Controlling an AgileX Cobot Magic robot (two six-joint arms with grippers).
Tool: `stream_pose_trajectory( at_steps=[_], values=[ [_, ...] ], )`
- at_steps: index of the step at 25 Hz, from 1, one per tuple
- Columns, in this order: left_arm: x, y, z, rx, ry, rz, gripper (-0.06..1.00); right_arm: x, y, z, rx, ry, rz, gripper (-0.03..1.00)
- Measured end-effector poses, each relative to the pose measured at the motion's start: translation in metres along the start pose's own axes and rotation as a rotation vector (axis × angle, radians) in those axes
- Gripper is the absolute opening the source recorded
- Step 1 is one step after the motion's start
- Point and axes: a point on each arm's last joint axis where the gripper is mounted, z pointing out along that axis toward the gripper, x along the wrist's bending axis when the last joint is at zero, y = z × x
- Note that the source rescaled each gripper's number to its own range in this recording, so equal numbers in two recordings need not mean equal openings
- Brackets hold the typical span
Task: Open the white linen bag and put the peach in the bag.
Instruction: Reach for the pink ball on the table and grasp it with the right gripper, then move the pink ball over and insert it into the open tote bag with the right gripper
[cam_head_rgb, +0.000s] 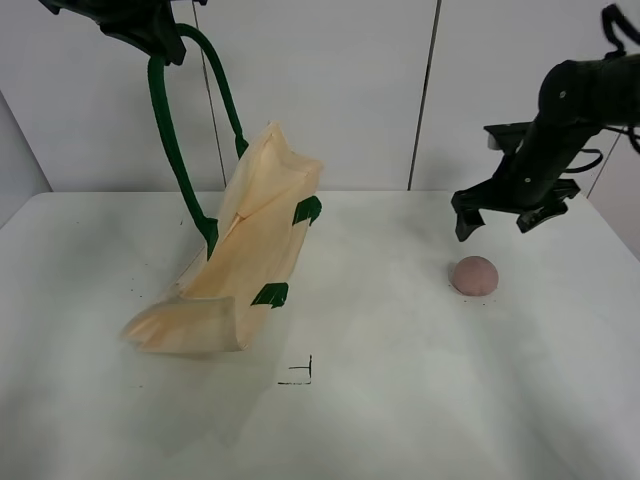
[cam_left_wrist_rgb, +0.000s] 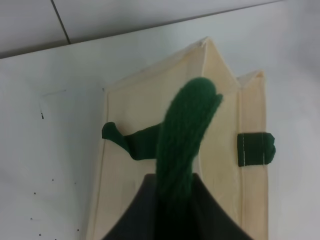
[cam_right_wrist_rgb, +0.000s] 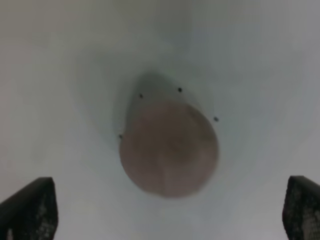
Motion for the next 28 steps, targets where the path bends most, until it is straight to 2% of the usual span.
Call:
stream_pose_trajectory(
  at_steps=[5,14,18,19,21,23,24,25,28],
  values=[
    [0.0,0.0,0.0,0.0,0.0,0.001,0.0,0.0,-0.004,0.044,0.083,0.001,-0.006,1.0],
    [0.0,0.0,0.0,0.0,0.0,0.001,0.0,-0.001,-0.009,0.086,0.11,0.001,-0.005,0.99],
    [0.0,0.0,0.0,0.0,0.0,0.001,0.0,-0.001,-0.012,0.09,0.135,0.003,-0.004,0.88],
    [0.0,0.0,0.0,0.0,0.0,0.001,0.0,-0.001,-0.012,0.09,0.136,0.003,-0.004,0.84],
    [0.0,0.0,0.0,0.0,0.0,0.001,0.0,-0.001,-0.012,0.09,0.137,0.003,-0.004,0.64],
    [0.0,0.0,0.0,0.0,0.0,0.001,0.0,-0.001,-0.011,0.089,0.136,0.003,-0.004,0.26],
    [0.0,0.0,0.0,0.0,0.0,0.001,0.0,-0.001,-0.01,0.088,0.131,0.004,-0.004,0.12],
    [0.0,0.0,0.0,0.0,0.0,0.001,0.0,0.0,-0.009,0.086,0.126,0.005,-0.001,0.05],
    [0.0,0.0,0.0,0.0,0.0,0.001,0.0,0.0,-0.008,0.081,0.113,0.007,-0.007,0.0]
  ],
)
